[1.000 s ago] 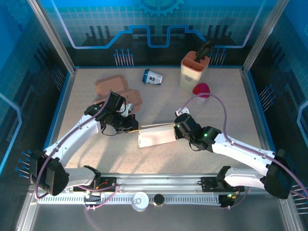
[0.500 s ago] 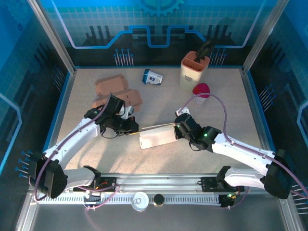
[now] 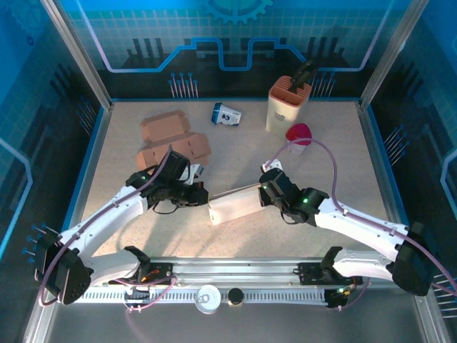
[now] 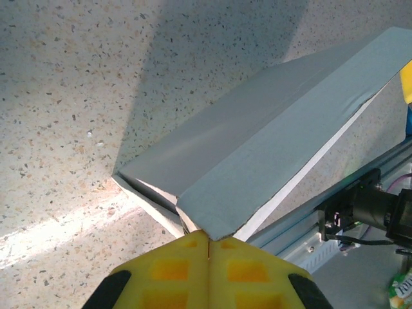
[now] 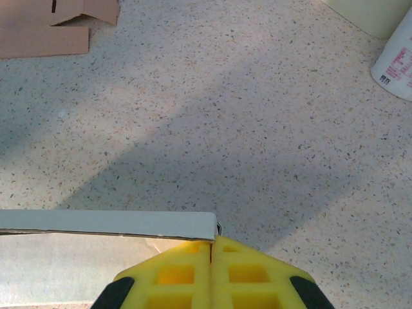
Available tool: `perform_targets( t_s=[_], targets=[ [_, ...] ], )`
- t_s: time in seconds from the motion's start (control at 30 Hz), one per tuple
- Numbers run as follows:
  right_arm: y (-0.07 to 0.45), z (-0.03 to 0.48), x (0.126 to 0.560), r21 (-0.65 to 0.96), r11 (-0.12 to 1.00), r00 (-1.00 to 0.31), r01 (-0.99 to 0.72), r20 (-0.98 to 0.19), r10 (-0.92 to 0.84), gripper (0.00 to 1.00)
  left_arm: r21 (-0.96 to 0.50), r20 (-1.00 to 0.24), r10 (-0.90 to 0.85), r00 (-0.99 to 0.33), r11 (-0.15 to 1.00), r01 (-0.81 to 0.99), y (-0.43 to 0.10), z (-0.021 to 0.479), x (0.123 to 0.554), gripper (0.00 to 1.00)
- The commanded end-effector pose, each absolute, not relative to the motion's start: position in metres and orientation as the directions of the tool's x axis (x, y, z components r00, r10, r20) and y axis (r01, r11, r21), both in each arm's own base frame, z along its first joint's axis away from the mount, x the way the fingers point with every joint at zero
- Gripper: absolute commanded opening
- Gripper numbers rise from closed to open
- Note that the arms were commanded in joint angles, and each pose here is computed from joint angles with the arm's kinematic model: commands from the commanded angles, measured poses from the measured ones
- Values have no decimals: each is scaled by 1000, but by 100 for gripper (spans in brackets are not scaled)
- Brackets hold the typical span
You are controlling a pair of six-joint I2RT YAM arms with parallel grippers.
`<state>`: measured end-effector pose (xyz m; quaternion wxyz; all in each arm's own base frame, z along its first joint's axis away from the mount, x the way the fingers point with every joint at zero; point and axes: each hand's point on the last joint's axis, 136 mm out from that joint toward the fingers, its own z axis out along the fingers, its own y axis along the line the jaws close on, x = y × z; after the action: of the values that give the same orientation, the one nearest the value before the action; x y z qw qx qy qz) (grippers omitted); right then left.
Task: Fold the paper box
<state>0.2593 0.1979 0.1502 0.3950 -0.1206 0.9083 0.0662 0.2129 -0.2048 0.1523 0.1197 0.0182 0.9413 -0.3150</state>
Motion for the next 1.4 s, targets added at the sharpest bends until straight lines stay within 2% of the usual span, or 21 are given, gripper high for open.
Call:
perform_targets(
  t_s=[0.0, 0.37, 1.0, 1.37],
  targets=[
    [223, 156, 249, 116, 932, -654, -344, -741, -149, 0, -602, -319, -22, -947, 777, 185, -219, 162, 216, 0],
    [226, 154, 246, 121, 929, -658, -349, -738, -151, 0, -519, -402, 12, -915, 820, 239, -220, 153, 208, 0],
    [214, 148, 236, 173, 943, -722, -283, -686, -91, 0, -362, -434, 90, -896, 894, 265, -221, 138, 202, 0],
    [207, 155, 230, 214, 945, -740, -248, -671, -42, 8, -215, -544, 95, -834, 944, 249, -224, 140, 198, 0]
  ],
)
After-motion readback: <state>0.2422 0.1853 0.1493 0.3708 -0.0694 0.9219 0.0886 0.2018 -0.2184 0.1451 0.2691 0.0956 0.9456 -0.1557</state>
